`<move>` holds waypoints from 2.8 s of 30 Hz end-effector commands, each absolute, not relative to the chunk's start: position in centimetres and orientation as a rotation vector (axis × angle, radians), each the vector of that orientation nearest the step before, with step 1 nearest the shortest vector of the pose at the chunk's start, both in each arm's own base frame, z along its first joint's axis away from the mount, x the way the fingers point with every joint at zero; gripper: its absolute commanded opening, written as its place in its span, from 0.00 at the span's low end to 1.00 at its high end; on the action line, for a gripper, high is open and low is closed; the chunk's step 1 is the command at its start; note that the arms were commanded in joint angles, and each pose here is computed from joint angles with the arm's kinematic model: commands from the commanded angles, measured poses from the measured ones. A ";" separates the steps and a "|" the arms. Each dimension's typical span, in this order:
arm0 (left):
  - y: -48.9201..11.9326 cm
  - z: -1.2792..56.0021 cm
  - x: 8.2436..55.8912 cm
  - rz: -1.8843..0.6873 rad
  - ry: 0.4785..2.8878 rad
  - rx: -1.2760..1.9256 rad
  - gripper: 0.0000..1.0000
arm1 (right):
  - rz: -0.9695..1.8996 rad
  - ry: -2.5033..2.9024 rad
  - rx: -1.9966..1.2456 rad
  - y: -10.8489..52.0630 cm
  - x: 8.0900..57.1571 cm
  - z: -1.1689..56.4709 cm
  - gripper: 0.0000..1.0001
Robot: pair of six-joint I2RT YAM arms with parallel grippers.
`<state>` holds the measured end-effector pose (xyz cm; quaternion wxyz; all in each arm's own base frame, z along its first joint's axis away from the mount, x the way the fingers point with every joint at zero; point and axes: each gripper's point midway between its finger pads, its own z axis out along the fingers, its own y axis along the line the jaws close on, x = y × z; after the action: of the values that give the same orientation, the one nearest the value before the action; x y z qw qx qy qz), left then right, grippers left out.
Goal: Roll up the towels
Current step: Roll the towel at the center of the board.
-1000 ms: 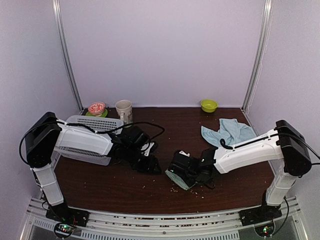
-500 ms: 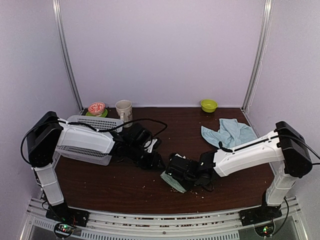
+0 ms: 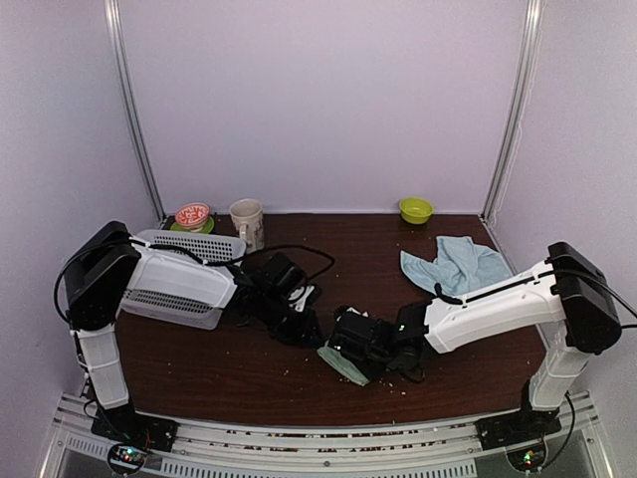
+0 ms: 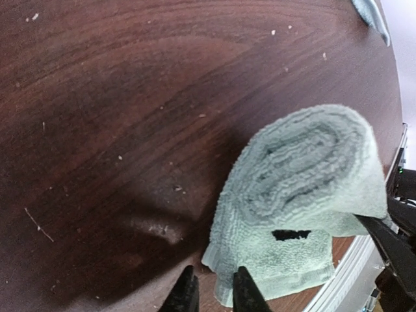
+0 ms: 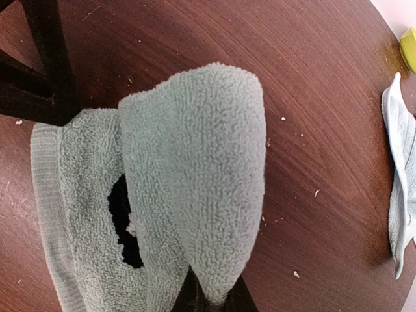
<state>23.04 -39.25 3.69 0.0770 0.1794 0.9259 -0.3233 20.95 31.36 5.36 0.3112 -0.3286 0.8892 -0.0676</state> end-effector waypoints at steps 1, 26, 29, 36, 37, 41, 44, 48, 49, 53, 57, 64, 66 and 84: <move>-40.3 3.2 23.0 -0.954 2.782 0.596 0.14 | -0.181 2.351 -0.897 31.9 20.5 4.9 0.00; -41.1 2.1 22.9 -0.941 2.806 0.612 0.00 | 0.002 2.269 -1.060 35.1 17.4 5.9 0.18; -40.9 2.2 22.9 -0.933 2.807 0.611 0.00 | 0.041 2.267 -1.104 35.7 16.8 5.6 0.22; -39.9 2.9 22.6 -0.897 2.799 0.623 0.00 | 0.121 2.269 -1.181 36.5 15.6 5.4 0.30; -39.7 3.1 22.5 -0.890 2.798 0.625 0.00 | 0.126 2.271 -1.188 36.5 15.5 5.3 0.31; -39.0 3.7 22.2 -0.879 2.793 0.636 0.07 | 0.115 2.276 -1.211 36.6 15.4 4.9 0.31; -38.6 4.4 21.9 -0.877 2.784 0.645 0.18 | 0.109 2.277 -1.218 36.6 15.4 4.7 0.31; -37.9 5.2 21.5 -0.870 2.774 0.654 0.31 | 0.103 2.280 -1.225 36.4 15.4 4.5 0.32; -37.7 5.4 21.4 -0.869 2.771 0.653 0.33 | 0.103 2.280 -1.226 36.4 15.3 4.5 0.32; -37.1 7.1 21.3 -0.886 2.733 0.622 0.34 | 0.098 2.278 -1.234 36.4 15.3 4.3 0.33; -37.7 9.2 21.9 -0.958 2.644 0.579 0.33 | 0.103 2.276 -1.236 36.5 15.3 4.3 0.34; -40.7 11.6 22.5 -1.153 2.510 0.598 0.30 | 0.113 2.274 -1.245 36.8 15.2 4.2 0.35; -41.3 11.6 22.7 -1.175 2.499 0.597 0.29 | 0.117 2.272 -1.247 36.9 15.1 4.3 0.35; -43.6 10.8 20.9 -1.406 2.486 0.702 0.26 | 0.112 2.273 -1.293 37.3 14.8 3.9 0.36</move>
<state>21.72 -42.21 10.04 0.1162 0.2167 0.8632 -0.4410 15.28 37.05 4.50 0.2717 -0.4666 0.8406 0.0429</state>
